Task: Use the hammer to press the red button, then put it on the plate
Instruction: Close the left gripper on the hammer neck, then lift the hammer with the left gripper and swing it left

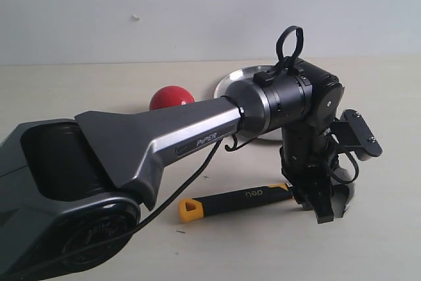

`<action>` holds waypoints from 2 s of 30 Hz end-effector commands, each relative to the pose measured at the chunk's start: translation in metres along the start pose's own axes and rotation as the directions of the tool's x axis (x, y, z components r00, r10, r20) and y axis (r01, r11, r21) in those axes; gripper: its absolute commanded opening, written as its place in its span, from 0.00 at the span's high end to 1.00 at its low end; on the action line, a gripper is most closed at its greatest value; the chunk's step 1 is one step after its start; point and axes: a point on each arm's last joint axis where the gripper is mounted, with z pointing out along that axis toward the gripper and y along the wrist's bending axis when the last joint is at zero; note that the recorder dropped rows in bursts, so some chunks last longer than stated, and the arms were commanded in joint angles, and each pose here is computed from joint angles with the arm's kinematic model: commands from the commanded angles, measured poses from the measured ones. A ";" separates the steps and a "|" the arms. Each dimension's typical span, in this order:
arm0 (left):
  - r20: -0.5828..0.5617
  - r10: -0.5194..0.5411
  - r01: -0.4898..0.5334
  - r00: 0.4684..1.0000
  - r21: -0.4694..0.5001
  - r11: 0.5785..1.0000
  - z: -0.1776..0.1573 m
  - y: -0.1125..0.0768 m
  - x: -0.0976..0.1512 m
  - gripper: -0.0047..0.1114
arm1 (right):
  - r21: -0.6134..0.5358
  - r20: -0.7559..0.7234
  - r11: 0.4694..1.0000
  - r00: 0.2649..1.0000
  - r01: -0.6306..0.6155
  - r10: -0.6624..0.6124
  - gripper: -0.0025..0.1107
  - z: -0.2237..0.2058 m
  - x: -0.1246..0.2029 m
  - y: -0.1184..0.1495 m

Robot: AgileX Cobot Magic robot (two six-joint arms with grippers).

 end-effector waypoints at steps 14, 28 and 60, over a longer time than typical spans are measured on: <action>-0.008 -0.033 0.033 0.999 0.004 0.999 0.004 -0.001 0.000 0.96 | 0.002 0.012 1.000 1.000 0.008 -0.008 0.98 0.000 0.000 0.000; 0.157 -0.269 0.260 0.950 0.074 0.963 -0.079 0.009 -0.010 0.96 | 0.002 0.012 1.000 1.000 0.008 -0.008 0.98 0.000 0.000 0.000; 0.586 -0.522 0.533 0.619 0.175 0.828 -0.158 0.053 0.024 0.96 | 0.002 0.012 1.000 1.000 0.008 -0.008 0.98 0.000 0.000 0.000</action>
